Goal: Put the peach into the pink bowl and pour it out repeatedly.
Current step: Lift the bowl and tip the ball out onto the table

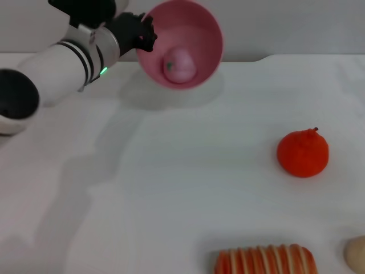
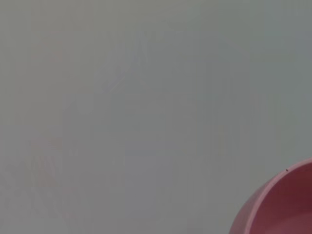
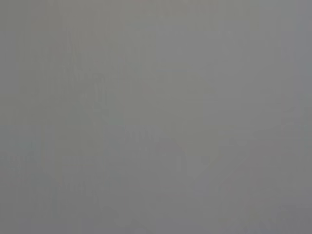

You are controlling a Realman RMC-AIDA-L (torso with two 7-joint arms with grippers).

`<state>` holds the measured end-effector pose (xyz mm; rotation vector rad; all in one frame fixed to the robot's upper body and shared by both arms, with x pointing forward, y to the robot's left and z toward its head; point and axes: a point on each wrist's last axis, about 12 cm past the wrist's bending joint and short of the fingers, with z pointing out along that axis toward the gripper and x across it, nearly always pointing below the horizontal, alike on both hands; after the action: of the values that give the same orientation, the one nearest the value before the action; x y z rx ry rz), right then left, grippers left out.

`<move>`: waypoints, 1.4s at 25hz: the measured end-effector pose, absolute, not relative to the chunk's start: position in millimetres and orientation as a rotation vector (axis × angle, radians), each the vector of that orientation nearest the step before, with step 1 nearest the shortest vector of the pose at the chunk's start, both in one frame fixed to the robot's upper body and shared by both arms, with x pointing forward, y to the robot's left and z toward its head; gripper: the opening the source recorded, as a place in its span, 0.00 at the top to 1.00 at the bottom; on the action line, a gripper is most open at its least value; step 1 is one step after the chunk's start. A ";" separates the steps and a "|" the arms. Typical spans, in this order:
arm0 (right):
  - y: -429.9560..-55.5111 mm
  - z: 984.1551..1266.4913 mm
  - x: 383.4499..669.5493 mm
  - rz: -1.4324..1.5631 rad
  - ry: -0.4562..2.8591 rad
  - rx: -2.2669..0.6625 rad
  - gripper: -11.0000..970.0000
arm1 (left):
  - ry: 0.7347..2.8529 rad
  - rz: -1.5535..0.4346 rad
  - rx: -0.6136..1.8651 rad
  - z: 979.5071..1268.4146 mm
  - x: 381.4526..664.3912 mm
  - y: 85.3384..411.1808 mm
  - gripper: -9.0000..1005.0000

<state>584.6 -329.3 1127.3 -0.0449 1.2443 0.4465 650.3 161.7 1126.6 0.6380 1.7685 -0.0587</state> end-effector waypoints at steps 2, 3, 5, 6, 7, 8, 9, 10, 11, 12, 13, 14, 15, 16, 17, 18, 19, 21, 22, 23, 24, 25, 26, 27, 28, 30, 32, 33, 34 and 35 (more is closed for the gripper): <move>-328.7 1125.6 584.6 0.450 1.250 -0.043 0.46 | 1.741 -0.033 0.645 1125.8 648.1 157.3 0.95; -328.0 1125.1 584.7 0.452 1.253 -0.044 0.46 | 1.715 -0.012 0.643 1125.8 646.5 154.3 0.95; -327.0 1124.2 584.8 0.456 1.257 -0.047 0.46 | 1.696 0.000 0.637 1125.1 644.7 151.4 0.95; -326.4 1123.8 584.9 0.458 1.259 -0.048 0.46 | 1.687 0.003 0.627 1125.0 644.2 150.2 0.95; -326.1 1123.0 584.9 0.460 1.262 -0.047 0.46 | 1.678 0.004 0.613 1125.0 643.8 149.6 0.95; -325.9 1122.4 584.9 0.461 1.264 -0.046 0.46 | 1.663 0.008 0.599 1125.3 642.9 148.3 0.95; -325.6 1121.8 585.1 0.463 1.266 -0.045 0.46 | 1.652 0.010 0.593 1125.6 642.2 147.3 0.95; -325.4 1120.9 584.9 0.464 1.269 -0.043 0.47 | 1.636 0.010 0.581 1126.1 640.9 146.0 0.95; -325.3 1120.5 584.9 0.465 1.270 -0.041 0.47 | 1.618 0.009 0.575 1126.2 639.1 144.5 0.95; -325.3 1120.2 584.9 0.466 1.271 -0.039 0.47 | 1.591 0.001 0.570 1126.1 636.0 142.3 0.95; -325.4 1120.2 585.0 0.466 1.271 -0.038 0.47 | 1.582 -0.003 0.569 1125.9 634.9 141.7 0.95; -325.7 1120.2 585.0 0.465 1.270 -0.036 0.47 | 1.565 -0.009 0.568 1125.4 633.0 141.3 0.95; -326.2 1120.3 585.0 0.464 1.269 -0.034 0.47 | 1.552 -0.019 0.564 1124.5 631.1 141.1 0.95; -326.5 1120.4 584.9 0.464 1.268 -0.032 0.47 | 1.535 -0.031 0.559 1123.9 629.4 141.2 0.95; -326.7 1120.5 584.9 0.463 1.268 -0.031 0.47 | 1.523 -0.047 0.554 1122.6 627.9 141.5 0.95; -326.8 1120.5 584.9 0.463 1.267 -0.030 0.47 | 1.517 -0.058 0.554 1121.3 626.9 141.8 0.95; -326.9 1120.5 584.9 0.463 1.267 -0.029 0.47 | 1.512 -0.072 0.555 1119.7 625.9 142.1 0.95; -327.2 1120.3 585.0 0.462 1.269 -0.026 0.48 | 1.498 -0.105 0.557 1116.6 623.0 141.2 0.95; -327.3 1120.0 585.0 0.461 1.270 -0.025 0.48 | 1.489 -0.125 0.557 1115.0 621.1 140.5 0.95; -327.4 1119.8 585.0 0.461 1.272 -0.024 0.48 | 1.479 -0.141 0.561 1113.5 619.4 139.9 0.95; -327.5 1119.6 585.0 0.460 1.273 -0.023 0.48 | 1.467 -0.158 0.565 1112.6 617.7 139.2 0.95; -327.5 1119.5 585.1 0.460 1.274 -0.023 0.48 | 1.451 -0.186 0.568 1111.7 615.5 138.1 0.95; -327.4 1119.6 585.3 0.461 1.274 -0.023 0.48 | 1.441 -0.208 0.569 1111.1 613.9 137.3 0.95; -327.0 1119.8 585.7 0.461 1.273 -0.023 0.48 | 1.433 -0.230 0.569 1110.7 612.5 136.8 0.95; -326.8 1119.8 586.0 0.462 1.274 -0.023 0.48 | 1.429 -0.251 0.564 1110.3 611.5 136.5 0.95; -326.4 1119.3 586.3 0.463 1.276 -0.022 0.48 | 1.418 -0.304 0.567 1108.8 608.0 134.4 0.95; -327.3 1119.1 586.4 0.461 1.277 -0.015 0.49 | 1.415 -0.341 0.580 1106.7 604.1 131.4 0.95; -328.7 1118.9 586.4 0.456 1.277 -0.009 0.49 | 1.414 -0.359 0.594 1104.8 601.1 129.4 0.95; -330.6 1119.0 586.5 0.450 1.277 0.000 0.49 | 1.413 -0.367 0.607 1103.0 598.6 127.9 0.95; -332.9 1118.8 586.6 0.443 1.278 0.011 0.49 | 1.410 -0.372 0.618 1101.9 596.6 126.5 0.95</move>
<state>586.6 -332.9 1118.8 0.0113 1.2785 0.4435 596.6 126.5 1101.9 0.6182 1.4097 -0.3723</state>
